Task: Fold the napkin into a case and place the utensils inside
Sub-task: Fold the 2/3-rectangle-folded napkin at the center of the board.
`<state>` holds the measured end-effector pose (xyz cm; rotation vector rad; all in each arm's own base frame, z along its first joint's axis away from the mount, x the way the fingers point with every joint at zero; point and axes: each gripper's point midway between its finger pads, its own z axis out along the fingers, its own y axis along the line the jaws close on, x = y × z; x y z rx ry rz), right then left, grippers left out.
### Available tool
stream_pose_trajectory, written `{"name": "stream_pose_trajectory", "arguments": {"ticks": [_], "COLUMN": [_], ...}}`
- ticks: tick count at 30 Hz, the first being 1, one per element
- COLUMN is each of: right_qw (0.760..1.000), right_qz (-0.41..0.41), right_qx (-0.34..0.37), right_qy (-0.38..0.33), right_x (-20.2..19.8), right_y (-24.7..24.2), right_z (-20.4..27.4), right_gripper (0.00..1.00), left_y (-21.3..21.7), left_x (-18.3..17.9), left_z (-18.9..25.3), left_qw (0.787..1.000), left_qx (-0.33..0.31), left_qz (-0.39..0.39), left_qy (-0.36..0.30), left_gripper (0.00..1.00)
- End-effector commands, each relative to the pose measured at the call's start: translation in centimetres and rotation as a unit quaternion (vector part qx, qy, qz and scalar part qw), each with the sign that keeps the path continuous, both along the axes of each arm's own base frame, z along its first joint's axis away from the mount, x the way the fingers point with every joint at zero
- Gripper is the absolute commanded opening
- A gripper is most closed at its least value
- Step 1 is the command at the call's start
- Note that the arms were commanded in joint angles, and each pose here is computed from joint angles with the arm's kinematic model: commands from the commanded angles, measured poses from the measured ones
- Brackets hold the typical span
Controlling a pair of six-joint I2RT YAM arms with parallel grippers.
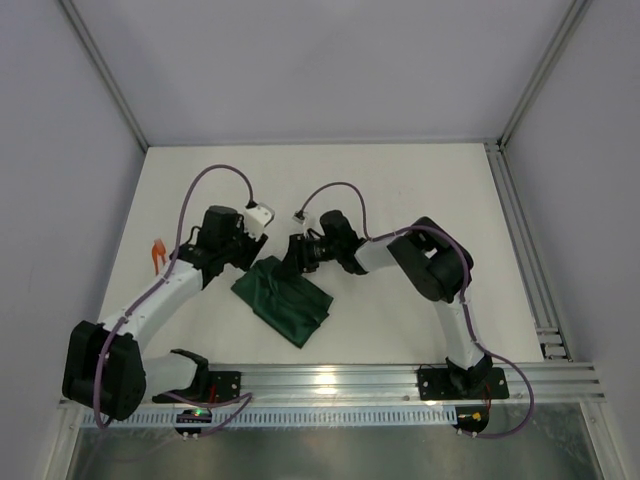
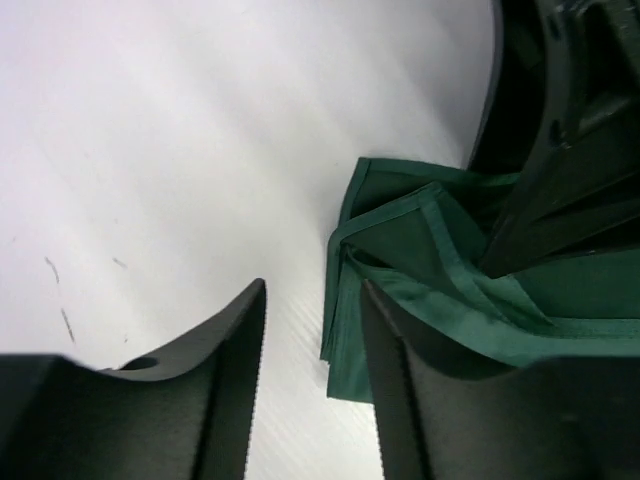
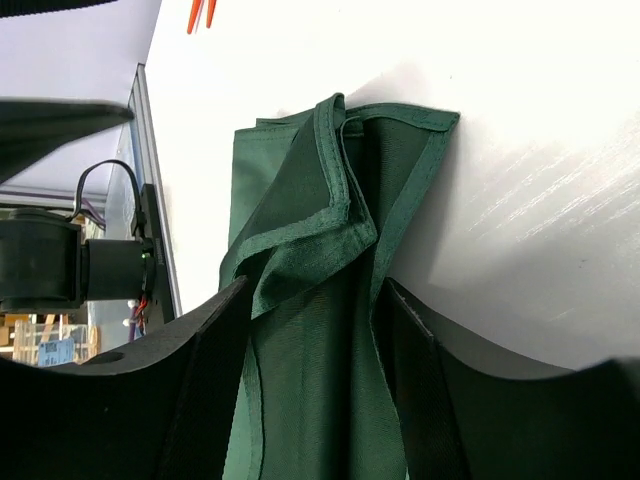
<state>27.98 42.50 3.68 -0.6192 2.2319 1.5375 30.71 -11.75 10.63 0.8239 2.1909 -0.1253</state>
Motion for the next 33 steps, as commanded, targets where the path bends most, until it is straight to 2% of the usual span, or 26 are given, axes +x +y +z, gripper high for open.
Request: {"name": "stream_pose_trajectory", "arguments": {"ticks": [1,3,6,9,13,17,22,24,25,26,28,32,33], "right_qw": [0.999,0.999,0.999,0.999,0.998,0.997,0.997,0.996,0.996,0.996,0.995,0.994,0.994], "right_qz": [-0.025,-0.024,-0.021,-0.026,-0.039,-0.045,-0.046,-0.050,-0.049,-0.051,-0.059,-0.066,-0.067], "right_qx": [-0.028,-0.026,-0.026,-0.032,-0.043,-0.042,-0.037,-0.036,-0.037,-0.039,-0.046,-0.054,-0.056], "right_qy": [-0.013,-0.016,-0.020,-0.025,-0.036,-0.045,-0.057,-0.063,-0.064,-0.063,-0.065,-0.072,-0.073], "right_x": [0.2,0.2,0.0,-0.2,-0.3,-0.7,-1.6,-1.7,-1.9,-1.9,-1.7,-1.5,-1.5], "right_y": [-0.2,0.0,0.4,0.6,1.0,1.6,2.1,2.3,2.4,2.4,2.3,2.2,2.2], "right_z": [-0.6,-0.2,0.3,0.4,1.0,1.9,3.2,3.6,3.6,3.5,3.3,3.6,3.7], "right_gripper": [0.58,0.58,0.54,0.52,0.49,0.48,0.44,0.39,0.36,0.30,0.27,0.27,0.30], "left_y": [2.3,3.1,4.4,5.1,4.9,4.6,4.3,4.1,3.9,3.9,3.6,3.1,3.0], "left_x": [-1.4,-2.4,-4.7,-5.6,-5.7,-6.1,-6.1,-6.0,-6.0,-6.0,-6.0,-6.0,-6.0], "left_z": [-0.6,-1.9,-4.7,-6.3,-6.9,-7.9,-9.1,-9.4,-9.5,-9.7,-9.7,-9.5,-9.5], "left_qw": [0.999,0.996,0.986,0.978,0.977,0.973,0.969,0.967,0.967,0.966,0.965,0.966,0.967], "left_qx": [0.036,0.058,0.085,0.091,0.090,0.087,0.085,0.084,0.081,0.081,0.075,0.062,0.061], "left_qz": [0.015,0.011,0.003,-0.001,-0.018,-0.031,-0.042,-0.048,-0.050,-0.054,-0.058,-0.067,-0.068], "left_qy": [0.032,0.064,0.145,0.186,0.195,0.210,0.229,0.235,0.236,0.240,0.243,0.240,0.240], "left_gripper": [0.42,0.36,0.36,0.37,0.43,0.42,0.22,0.18,0.13,0.10,0.02,0.00,0.00]}}
